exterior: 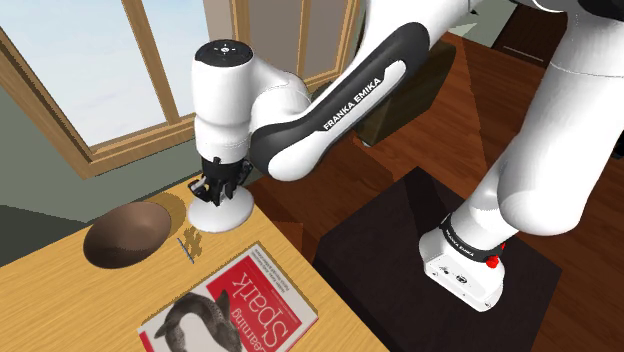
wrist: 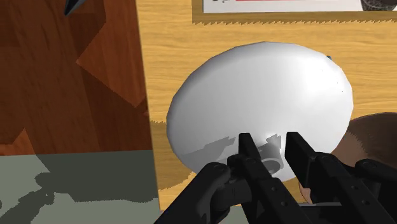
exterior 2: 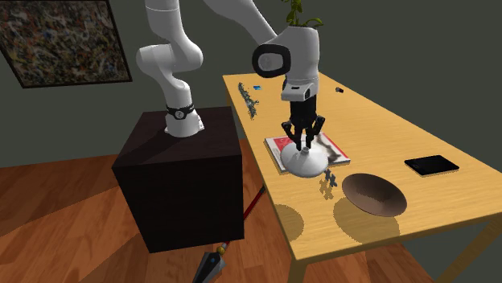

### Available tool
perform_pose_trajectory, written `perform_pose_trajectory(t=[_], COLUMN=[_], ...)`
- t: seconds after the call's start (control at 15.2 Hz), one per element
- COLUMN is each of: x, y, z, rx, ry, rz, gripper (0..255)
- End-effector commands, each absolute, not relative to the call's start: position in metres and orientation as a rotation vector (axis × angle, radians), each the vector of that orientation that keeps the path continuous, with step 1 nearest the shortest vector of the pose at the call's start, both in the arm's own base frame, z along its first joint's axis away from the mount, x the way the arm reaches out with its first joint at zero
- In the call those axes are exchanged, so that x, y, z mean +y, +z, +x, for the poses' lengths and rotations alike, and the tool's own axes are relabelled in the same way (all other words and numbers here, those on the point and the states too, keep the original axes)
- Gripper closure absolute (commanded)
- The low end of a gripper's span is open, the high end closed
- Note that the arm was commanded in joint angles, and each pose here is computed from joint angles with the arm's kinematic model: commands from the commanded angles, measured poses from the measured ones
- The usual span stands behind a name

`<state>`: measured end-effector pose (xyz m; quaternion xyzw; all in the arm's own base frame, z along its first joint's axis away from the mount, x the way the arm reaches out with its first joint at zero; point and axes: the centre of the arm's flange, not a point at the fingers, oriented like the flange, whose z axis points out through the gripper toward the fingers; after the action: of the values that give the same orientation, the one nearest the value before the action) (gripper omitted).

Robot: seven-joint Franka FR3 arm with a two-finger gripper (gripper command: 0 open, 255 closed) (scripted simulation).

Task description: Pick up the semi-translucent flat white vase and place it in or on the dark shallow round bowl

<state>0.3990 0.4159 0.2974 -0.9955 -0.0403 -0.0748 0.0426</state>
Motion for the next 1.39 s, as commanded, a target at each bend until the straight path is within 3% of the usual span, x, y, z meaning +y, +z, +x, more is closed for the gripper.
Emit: perform_pose_trajectory(t=[0.0, 1.32], x=[0.416, 0.616], y=[0.308, 0.361], z=[0.399, 0.505], rx=[-0.123, -0.123], ry=[-0.229, -0.229], rz=[-3.045, -3.045], gripper=[255, 255])
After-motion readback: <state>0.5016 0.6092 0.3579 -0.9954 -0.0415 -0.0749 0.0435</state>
